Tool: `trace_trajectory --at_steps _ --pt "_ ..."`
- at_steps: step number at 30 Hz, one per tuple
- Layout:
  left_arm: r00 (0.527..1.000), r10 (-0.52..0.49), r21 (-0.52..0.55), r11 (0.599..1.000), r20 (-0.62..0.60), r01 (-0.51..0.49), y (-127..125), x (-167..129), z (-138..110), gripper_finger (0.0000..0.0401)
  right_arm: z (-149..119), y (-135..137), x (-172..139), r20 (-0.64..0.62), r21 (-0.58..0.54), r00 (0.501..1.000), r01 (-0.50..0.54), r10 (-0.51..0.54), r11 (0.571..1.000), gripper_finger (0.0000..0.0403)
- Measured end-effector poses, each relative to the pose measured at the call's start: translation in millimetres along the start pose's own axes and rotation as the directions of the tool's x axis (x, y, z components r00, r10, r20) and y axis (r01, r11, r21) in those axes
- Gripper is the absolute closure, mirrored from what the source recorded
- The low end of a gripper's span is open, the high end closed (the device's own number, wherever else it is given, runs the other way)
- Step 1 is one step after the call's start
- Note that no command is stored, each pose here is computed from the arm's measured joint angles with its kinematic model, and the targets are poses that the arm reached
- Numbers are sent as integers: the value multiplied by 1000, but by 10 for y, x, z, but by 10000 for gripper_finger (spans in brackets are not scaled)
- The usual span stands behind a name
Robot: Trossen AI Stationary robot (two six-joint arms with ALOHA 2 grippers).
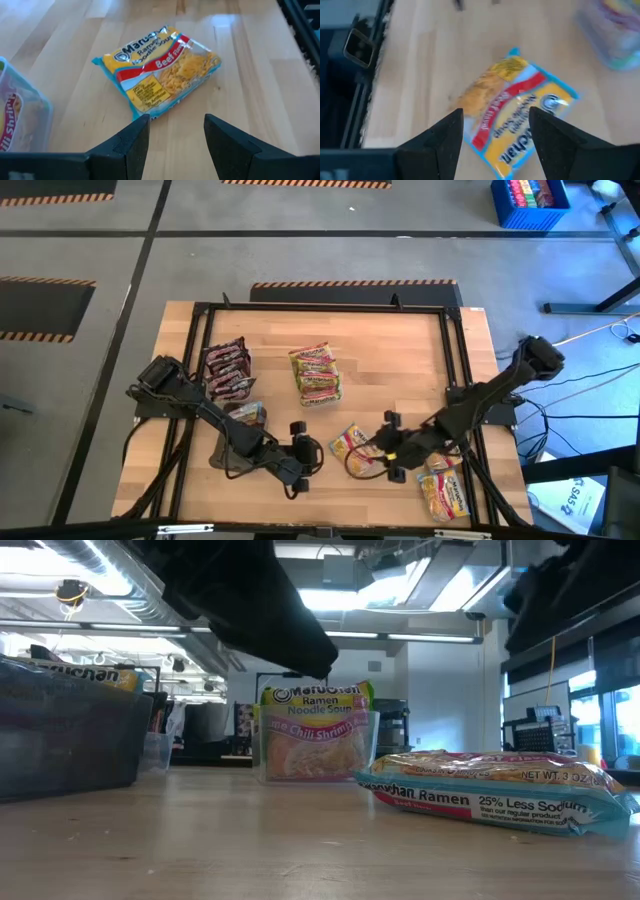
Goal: Sort Maruchan noodles
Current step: Put the blue noodle pack into the black bin
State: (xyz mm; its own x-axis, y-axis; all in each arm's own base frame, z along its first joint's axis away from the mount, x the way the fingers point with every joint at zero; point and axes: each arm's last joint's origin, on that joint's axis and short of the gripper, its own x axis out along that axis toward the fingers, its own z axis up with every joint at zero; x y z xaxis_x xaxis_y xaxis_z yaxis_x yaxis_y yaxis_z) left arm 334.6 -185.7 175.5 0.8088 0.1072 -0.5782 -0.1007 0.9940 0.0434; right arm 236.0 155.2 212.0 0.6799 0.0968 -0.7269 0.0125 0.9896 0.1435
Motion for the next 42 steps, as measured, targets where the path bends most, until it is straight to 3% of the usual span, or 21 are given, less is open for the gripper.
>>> trace_trajectory --at_steps 7,13,17,20,24,29,38,42 --pt "1000 -3 -17 1000 28 4 -9 0 28 219 -451 -310 -19 26 236 999 16 -23 972 194" --pt "997 -2 -15 1000 80 3 -68 169 -34 219 -725 -607 167 24 472 1000 -9 -2 881 194" --pt "993 -6 -7 1000 121 7 -83 347 -95 219 -787 -738 214 35 555 999 -10 -12 832 194" --pt "991 2 -23 1000 132 1 -49 430 -110 219 -757 -763 221 53 570 999 -19 -14 821 194" --pt "993 -33 -53 998 111 39 16 506 -116 219 -742 -740 220 56 550 998 -58 32 833 194" --pt "993 -65 -65 995 103 72 39 523 -102 219 -739 -744 219 68 530 998 -44 10 847 187" --pt "993 -61 -62 996 103 67 63 540 -97 219 -707 -804 287 60 579 998 -64 35 813 72" --pt "994 -65 -67 995 91 71 97 657 -166 219 -690 -785 408 68 587 991 -132 114 799 52"
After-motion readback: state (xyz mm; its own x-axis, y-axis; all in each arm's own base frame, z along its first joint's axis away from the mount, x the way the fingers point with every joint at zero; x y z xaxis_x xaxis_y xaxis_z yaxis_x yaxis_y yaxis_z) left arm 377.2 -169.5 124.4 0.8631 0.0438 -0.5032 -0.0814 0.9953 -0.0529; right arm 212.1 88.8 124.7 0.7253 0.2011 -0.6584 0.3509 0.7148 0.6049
